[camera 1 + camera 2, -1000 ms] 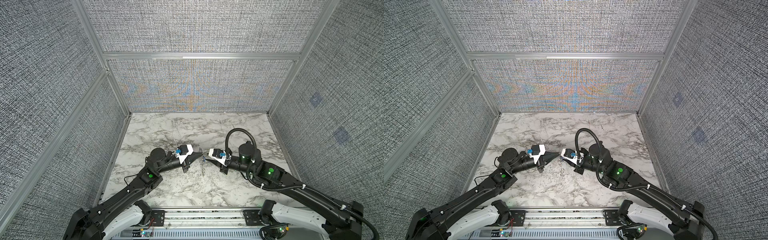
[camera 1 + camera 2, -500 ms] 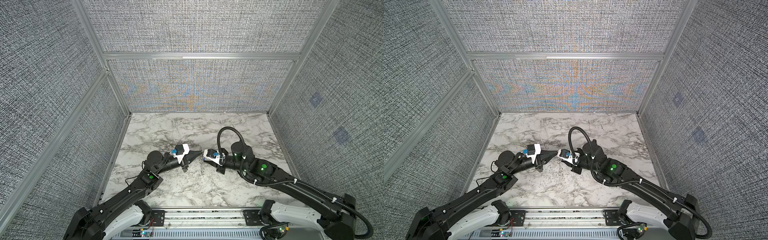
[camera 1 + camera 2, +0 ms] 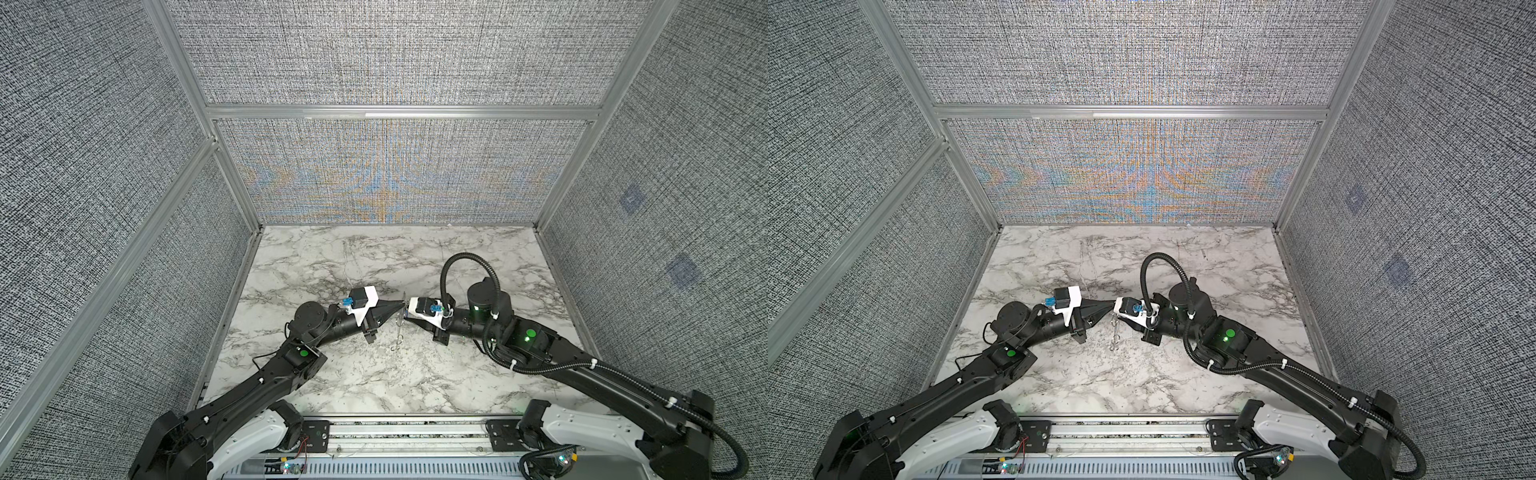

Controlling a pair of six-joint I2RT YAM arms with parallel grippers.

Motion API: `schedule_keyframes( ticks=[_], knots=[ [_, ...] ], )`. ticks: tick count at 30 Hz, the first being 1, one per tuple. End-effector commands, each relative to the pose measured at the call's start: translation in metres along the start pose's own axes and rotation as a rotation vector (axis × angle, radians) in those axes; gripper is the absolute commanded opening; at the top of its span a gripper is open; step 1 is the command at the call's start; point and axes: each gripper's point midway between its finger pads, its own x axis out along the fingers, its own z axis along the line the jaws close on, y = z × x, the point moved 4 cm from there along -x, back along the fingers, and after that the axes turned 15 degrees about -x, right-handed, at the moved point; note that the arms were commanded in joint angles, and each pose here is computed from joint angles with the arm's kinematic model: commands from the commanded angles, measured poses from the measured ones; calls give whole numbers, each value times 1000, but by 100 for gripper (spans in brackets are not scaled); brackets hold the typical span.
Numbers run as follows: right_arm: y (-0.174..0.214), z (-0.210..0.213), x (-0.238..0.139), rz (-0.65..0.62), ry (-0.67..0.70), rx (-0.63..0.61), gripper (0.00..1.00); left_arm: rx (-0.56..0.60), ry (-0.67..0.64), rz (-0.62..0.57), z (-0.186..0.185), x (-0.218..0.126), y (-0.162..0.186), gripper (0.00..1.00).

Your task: Remove the keys from the keyring

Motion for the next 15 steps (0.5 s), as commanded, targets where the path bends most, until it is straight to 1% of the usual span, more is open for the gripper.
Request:
schedule_keyframes(
  ticks=[1,4,8,12,15],
  knots=[
    [-3,0,3,-13,-9,-19,23,29,30,-36,-6,0,-10,0],
    [2,1,6,10,-12,-15,20,33,23,-44,-5,-2,-12,0],
    [5,-5,7,34,27,-16,21,33,23,-44,-6,-2,-13,0],
    [0,-14,2,16,101,-19,26,32,18,-44,-5,-2,-13,0],
    [-3,-15,1,-11,116,-14,27,30,17,-45,-4,-2,-13,0]
  ],
)
